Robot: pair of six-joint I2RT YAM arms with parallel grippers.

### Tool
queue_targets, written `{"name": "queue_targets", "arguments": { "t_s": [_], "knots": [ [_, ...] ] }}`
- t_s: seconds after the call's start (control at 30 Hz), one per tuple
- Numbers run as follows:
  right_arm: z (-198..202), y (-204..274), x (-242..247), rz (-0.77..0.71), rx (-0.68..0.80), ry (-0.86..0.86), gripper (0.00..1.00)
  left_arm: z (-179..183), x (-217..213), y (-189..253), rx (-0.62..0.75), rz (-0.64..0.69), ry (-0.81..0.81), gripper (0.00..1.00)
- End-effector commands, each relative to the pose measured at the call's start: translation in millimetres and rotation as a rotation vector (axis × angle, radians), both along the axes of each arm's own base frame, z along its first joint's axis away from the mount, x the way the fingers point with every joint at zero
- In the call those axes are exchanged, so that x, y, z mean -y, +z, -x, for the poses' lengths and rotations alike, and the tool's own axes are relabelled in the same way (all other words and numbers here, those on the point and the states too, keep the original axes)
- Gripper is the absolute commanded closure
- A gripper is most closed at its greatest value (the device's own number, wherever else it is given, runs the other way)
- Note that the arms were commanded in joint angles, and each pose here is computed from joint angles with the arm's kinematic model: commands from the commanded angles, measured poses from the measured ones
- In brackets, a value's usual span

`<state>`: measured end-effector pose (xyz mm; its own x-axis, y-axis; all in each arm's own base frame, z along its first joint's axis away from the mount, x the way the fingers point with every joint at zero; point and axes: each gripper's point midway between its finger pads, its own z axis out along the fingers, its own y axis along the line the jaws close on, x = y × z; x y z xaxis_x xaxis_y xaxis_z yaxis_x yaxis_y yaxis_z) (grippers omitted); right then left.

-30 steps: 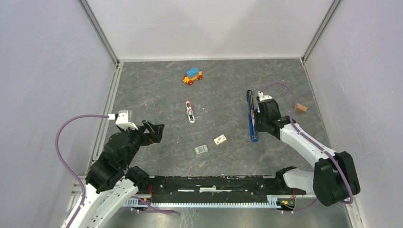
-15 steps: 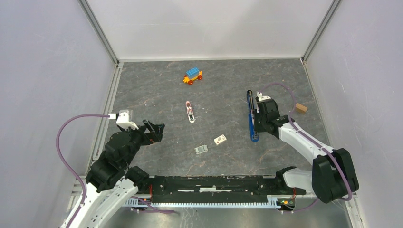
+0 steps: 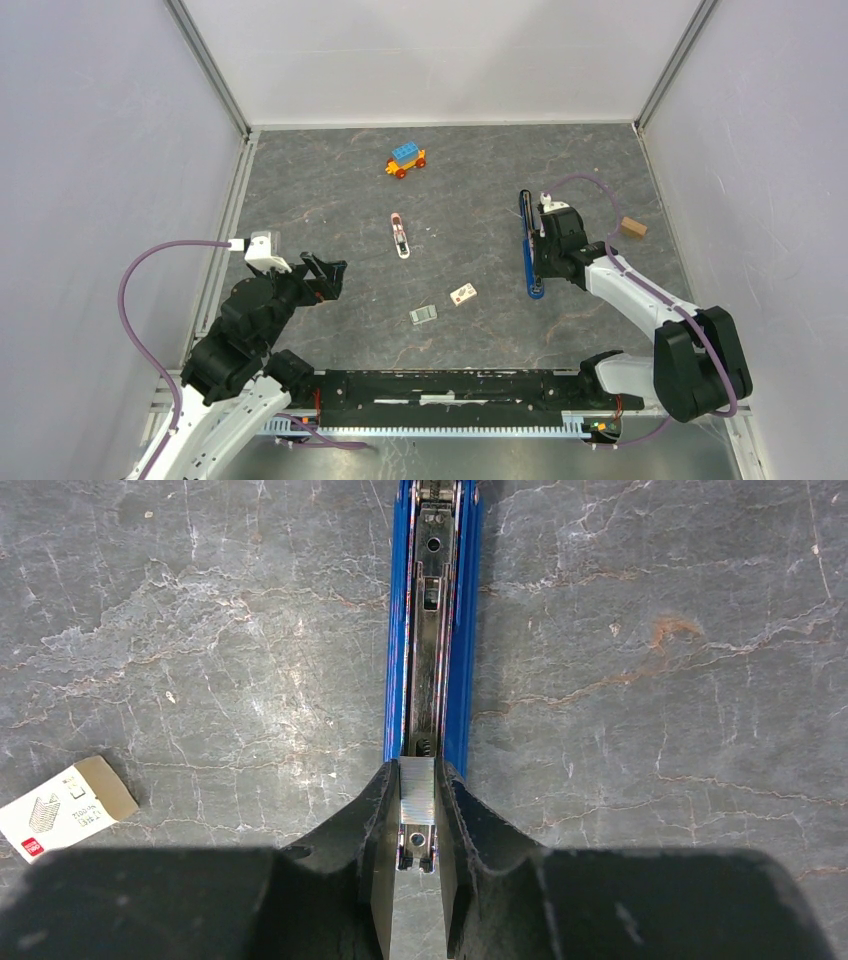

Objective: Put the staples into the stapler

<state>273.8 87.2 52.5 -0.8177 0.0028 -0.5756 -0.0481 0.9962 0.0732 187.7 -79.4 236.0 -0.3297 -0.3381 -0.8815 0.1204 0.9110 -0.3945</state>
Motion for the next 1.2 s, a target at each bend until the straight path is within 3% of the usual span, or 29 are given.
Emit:
{"name": "queue_targets", "arguments": {
  "t_s": [0.0,1.17],
  "knots": [
    [-8,4,0,-0.003,0.028,-0.006,0.76,-1,-2,3,0.021,-0.034,-0.007,0.00],
    [8,-10,2,-0.010,-0.011,0.005,0.73,-1,-1,3,0.020,-0.034,-0.008,0.00]
  ]
}}
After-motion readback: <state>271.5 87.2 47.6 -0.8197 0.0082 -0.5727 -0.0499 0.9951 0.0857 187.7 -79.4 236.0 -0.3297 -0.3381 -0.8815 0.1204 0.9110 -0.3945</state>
